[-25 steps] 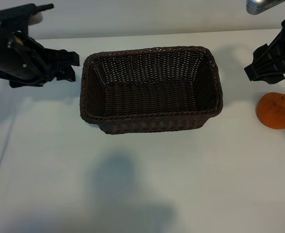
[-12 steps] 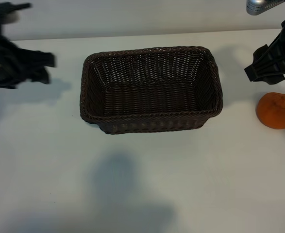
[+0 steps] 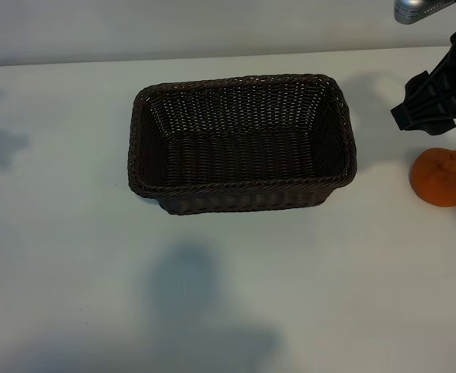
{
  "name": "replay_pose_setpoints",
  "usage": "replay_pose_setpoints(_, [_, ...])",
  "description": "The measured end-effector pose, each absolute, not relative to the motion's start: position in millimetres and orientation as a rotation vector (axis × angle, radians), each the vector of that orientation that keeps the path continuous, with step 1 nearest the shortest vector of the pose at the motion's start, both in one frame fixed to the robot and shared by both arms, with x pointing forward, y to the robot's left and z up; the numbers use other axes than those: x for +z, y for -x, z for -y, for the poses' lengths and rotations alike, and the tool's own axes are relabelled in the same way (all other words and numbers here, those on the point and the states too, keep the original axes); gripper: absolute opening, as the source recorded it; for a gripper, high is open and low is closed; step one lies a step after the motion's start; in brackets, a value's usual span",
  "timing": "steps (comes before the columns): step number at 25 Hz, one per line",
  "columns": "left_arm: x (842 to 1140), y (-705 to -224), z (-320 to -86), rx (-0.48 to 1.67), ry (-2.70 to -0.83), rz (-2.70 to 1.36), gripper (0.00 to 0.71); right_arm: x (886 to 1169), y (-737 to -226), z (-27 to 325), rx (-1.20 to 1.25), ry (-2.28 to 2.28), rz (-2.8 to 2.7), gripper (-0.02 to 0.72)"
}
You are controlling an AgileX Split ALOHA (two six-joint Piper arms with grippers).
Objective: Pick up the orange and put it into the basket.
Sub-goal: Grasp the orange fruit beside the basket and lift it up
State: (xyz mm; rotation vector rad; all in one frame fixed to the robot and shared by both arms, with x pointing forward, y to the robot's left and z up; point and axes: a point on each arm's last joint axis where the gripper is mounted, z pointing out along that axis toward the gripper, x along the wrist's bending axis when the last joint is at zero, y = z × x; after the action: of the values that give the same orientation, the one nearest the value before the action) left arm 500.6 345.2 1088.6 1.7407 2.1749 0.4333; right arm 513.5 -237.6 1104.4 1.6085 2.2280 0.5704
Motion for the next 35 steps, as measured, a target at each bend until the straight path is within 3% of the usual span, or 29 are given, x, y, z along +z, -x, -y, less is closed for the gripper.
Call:
replay_pose_setpoints(8, [1098.1,-489.8,-341.3,0.411,-1.765,-2.128,0.602,1104.4,-513.5,237.6,0.57,-1.607,-2.229,0.594])
replay_pose_setpoints(24, [1198.1,-353.4,-313.6,0.875,-1.574,-1.716,0.596,1104.4,-513.5,237.6,0.57,-1.608,-2.228,0.594])
replay_pose_setpoints(29, [1201.5,-318.9,-307.0,0.955,-1.555,-1.639,0.596,1104.5,-513.6,237.5,0.571,-1.608,-2.227,0.594])
replay_pose_setpoints(35, [1175.2,-284.3,-300.5,0.989,-1.54,-1.607,0.596,1104.7,-513.9,237.5,0.575,-1.604,-2.225,0.594])
